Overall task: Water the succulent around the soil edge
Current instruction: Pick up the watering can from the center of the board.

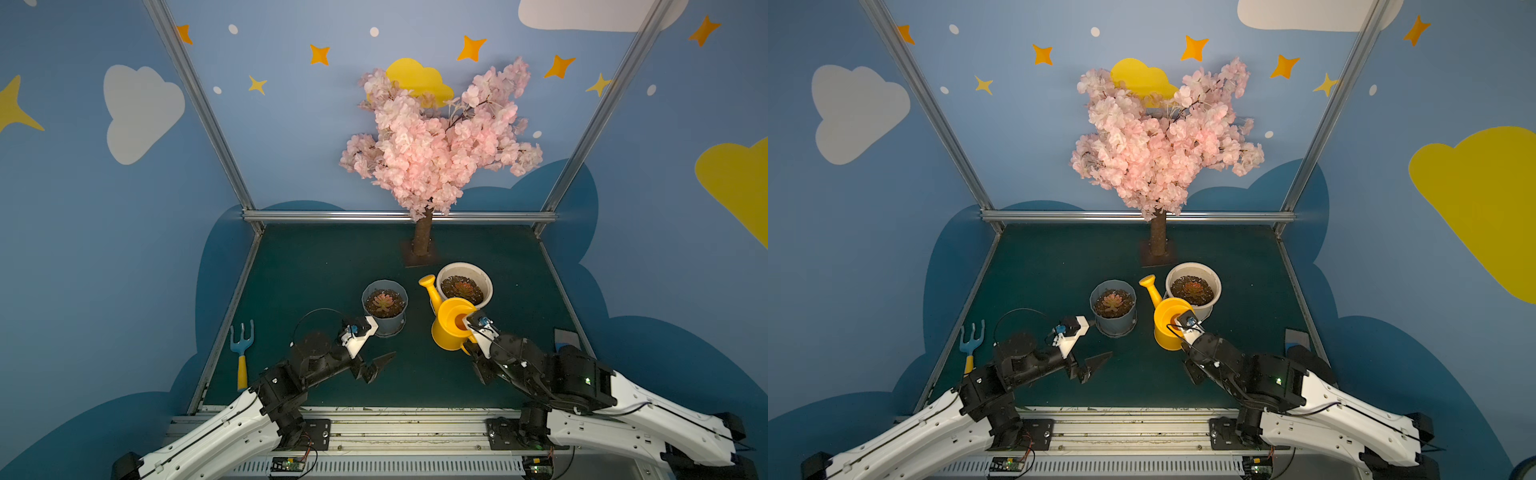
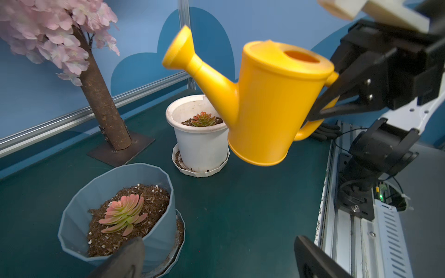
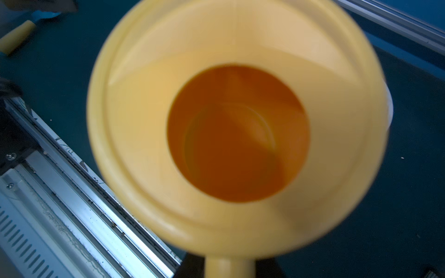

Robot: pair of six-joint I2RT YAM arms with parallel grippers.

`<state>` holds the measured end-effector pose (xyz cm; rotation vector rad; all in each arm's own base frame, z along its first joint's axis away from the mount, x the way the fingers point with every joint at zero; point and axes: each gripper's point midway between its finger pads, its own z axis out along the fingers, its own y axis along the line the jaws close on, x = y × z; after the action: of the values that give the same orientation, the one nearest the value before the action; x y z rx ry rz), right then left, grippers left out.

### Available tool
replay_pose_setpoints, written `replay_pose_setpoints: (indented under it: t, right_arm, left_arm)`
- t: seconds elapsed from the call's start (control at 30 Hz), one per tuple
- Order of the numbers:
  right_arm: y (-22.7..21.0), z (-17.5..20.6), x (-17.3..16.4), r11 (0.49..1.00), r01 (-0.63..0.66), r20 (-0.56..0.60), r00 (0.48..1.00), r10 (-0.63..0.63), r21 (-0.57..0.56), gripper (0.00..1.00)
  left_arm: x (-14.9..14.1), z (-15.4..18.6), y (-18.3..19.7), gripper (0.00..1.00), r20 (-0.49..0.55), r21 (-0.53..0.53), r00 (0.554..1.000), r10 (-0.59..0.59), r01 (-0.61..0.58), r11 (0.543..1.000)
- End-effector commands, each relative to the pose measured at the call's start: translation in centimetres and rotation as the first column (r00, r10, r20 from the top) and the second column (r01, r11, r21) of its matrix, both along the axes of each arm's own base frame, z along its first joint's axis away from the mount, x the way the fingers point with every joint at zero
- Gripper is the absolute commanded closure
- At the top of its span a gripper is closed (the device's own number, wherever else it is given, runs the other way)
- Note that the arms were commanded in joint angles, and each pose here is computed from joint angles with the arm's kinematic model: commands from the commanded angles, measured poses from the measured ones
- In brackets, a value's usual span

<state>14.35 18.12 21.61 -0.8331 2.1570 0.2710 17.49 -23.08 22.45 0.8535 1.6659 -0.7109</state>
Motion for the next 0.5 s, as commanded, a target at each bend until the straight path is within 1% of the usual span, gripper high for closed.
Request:
replay_pose_setpoints:
  t: [0.0,0.1,0.17,0.37,0.47]
  right_arm:
    - [1.5,-0.2,-0.2,0.997,-0.074,-0.022,0.997,0.074,0.001,1.0]
    - [3.0,-0.2,0.0,0.994,-0.109,-0.036,0.993,0.11,0.033,1.0]
    - [3.6,0.2,0.1,0.992,-0.123,-0.038,0.992,0.124,0.042,1.0]
    - [4.4,1.1,0.1,0.984,-0.151,-0.031,0.987,0.155,0.094,1.0]
    - [4.4,1.5,-0.2,0.979,-0.163,-0.02,0.986,0.167,0.123,1.0]
  left_arm:
    - [0.9,2.3,0.2,0.0,-0.067,-0.126,0.995,0.072,-0.08,0.989]
    - [1.4,3.3,-0.2,0.0,-0.186,-0.269,0.979,0.082,-0.131,0.954]
    - [1.6,3.5,-0.8,0.0,-0.248,-0.341,0.967,0.057,-0.142,0.929]
    - [2.9,3.5,-2.1,0.0,-0.389,-0.452,0.921,0.029,-0.219,0.865]
    - [3.7,3.1,-3.0,0.0,-0.447,-0.482,0.894,0.01,-0.25,0.84]
